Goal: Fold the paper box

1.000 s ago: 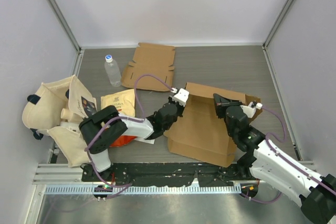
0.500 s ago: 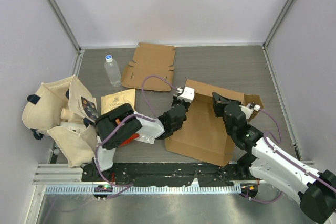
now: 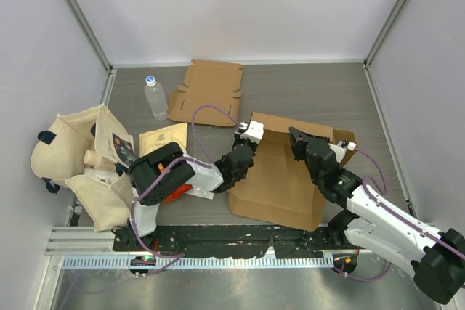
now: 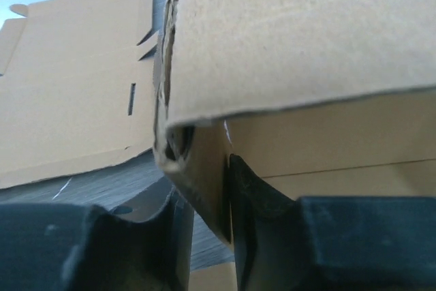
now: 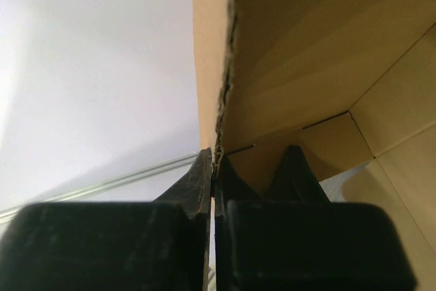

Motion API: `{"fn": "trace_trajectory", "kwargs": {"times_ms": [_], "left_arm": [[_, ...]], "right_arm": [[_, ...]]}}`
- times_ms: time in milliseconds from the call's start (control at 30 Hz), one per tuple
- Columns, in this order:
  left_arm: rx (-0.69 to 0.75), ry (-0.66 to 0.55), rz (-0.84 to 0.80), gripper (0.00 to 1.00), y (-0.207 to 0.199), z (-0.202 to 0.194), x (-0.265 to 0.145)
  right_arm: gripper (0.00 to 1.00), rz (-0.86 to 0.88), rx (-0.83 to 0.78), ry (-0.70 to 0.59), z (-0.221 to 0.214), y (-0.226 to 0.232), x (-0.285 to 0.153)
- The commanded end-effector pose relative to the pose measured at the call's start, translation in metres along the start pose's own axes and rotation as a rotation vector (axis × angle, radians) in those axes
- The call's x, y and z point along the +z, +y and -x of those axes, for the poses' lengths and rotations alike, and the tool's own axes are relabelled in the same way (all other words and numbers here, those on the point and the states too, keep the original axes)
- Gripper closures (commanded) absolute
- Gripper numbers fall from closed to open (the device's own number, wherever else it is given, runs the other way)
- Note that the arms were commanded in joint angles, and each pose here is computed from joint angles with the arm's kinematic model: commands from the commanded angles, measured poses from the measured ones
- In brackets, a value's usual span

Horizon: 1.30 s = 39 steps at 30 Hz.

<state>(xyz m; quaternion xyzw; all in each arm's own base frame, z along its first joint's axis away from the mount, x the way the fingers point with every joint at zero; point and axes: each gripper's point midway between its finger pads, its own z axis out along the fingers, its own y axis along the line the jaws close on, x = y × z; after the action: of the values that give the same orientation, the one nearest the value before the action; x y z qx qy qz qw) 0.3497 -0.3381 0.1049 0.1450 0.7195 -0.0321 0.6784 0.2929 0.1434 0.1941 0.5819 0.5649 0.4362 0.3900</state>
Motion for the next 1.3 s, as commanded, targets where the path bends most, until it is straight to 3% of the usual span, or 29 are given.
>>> {"fn": "trace_trajectory", "kwargs": {"times_ms": [0, 67, 167, 267, 300, 333, 367, 433, 467, 533, 633, 667, 733, 767, 833, 900, 967, 1033, 1067, 1133, 1233, 1267], "left_arm": [[-0.067, -0.034, -0.024, 0.82, -0.005, 0.02, 0.009], [-0.044, -0.035, 0.032, 1.0, -0.002, 0.023, 0.014], [0.013, -0.021, 0.184, 1.0, 0.013, 0.015, 0.017], [-0.017, -0.035, 0.127, 1.0, 0.008, 0.011, 0.014], [-0.031, -0.012, 0.083, 0.94, 0.003, 0.007, 0.009], [-0.091, -0.031, 0.029, 0.81, 0.0, 0.024, 0.002], [-0.078, 0.015, -0.016, 0.57, 0.005, 0.01, -0.012], [-0.179, 0.047, -0.157, 0.45, -0.006, 0.012, -0.034], [-0.188, 0.068, -0.188, 0.34, 0.005, 0.019, -0.052], [-0.274, 0.133, -0.262, 0.31, 0.008, 0.017, -0.076], [-0.411, 0.139, -0.384, 0.24, 0.019, 0.054, -0.109], [-0.444, 0.17, -0.392, 0.17, 0.028, 0.061, -0.117], [-0.599, 0.215, -0.366, 0.12, 0.051, 0.082, -0.1], [-0.638, 0.26, -0.433, 0.06, 0.046, 0.085, -0.102], [-0.713, 0.277, -0.423, 0.05, 0.056, 0.099, -0.077], [-0.737, 0.358, -0.419, 0.04, 0.051, 0.088, -0.06], [-0.765, 0.323, -0.445, 0.06, 0.052, 0.108, -0.041], [-0.792, 0.346, -0.486, 0.09, 0.044, 0.104, -0.03], [-0.8, 0.297, -0.51, 0.13, 0.042, 0.113, -0.024], [-0.808, 0.312, -0.535, 0.16, 0.034, 0.106, -0.018], [-0.794, 0.362, -0.539, 0.29, 0.028, 0.09, -0.015], [-0.793, 0.37, -0.538, 0.37, 0.026, 0.084, -0.015]], "right_arm": [[0.99, -0.026, -0.029, 0.014, -0.002, -0.004, -0.004], [0.99, -0.038, -0.016, 0.031, -0.005, -0.009, -0.003], [0.99, -0.034, -0.04, 0.029, -0.006, -0.017, 0.0], [0.99, -0.007, -0.123, 0.006, -0.001, -0.023, 0.003], [0.99, 0.001, -0.141, -0.007, 0.002, -0.024, 0.005], [0.99, 0.033, -0.136, -0.002, 0.0, -0.018, 0.005], [0.99, 0.036, -0.158, -0.004, 0.0, -0.022, 0.007], [0.99, 0.058, -0.167, -0.009, -0.001, -0.018, 0.009], [0.99, 0.066, -0.167, -0.008, -0.002, -0.015, 0.01], [0.99, 0.078, -0.204, -0.01, -0.004, -0.012, 0.011], [0.99, 0.083, -0.243, -0.008, -0.006, -0.007, 0.012], [0.99, 0.089, -0.254, -0.006, -0.007, -0.005, 0.011], [0.99, 0.091, -0.278, -0.004, -0.007, -0.004, 0.011], [0.99, 0.089, -0.286, -0.001, -0.007, -0.006, 0.012], [0.99, 0.088, -0.291, 0.007, -0.009, -0.008, 0.012], [0.99, 0.076, -0.302, 0.015, -0.01, -0.014, 0.014], [0.99, 0.083, -0.3, 0.021, -0.011, -0.014, 0.014], [0.99, 0.083, -0.304, 0.025, -0.012, -0.016, 0.015], [0.99, 0.084, -0.306, 0.027, -0.013, -0.015, 0.016], [0.99, 0.081, -0.312, 0.032, -0.015, -0.016, 0.017], [0.99, 0.084, -0.317, 0.055, -0.021, -0.017, 0.019], [0.99, 0.085, -0.32, 0.065, -0.024, -0.015, 0.019]]}}
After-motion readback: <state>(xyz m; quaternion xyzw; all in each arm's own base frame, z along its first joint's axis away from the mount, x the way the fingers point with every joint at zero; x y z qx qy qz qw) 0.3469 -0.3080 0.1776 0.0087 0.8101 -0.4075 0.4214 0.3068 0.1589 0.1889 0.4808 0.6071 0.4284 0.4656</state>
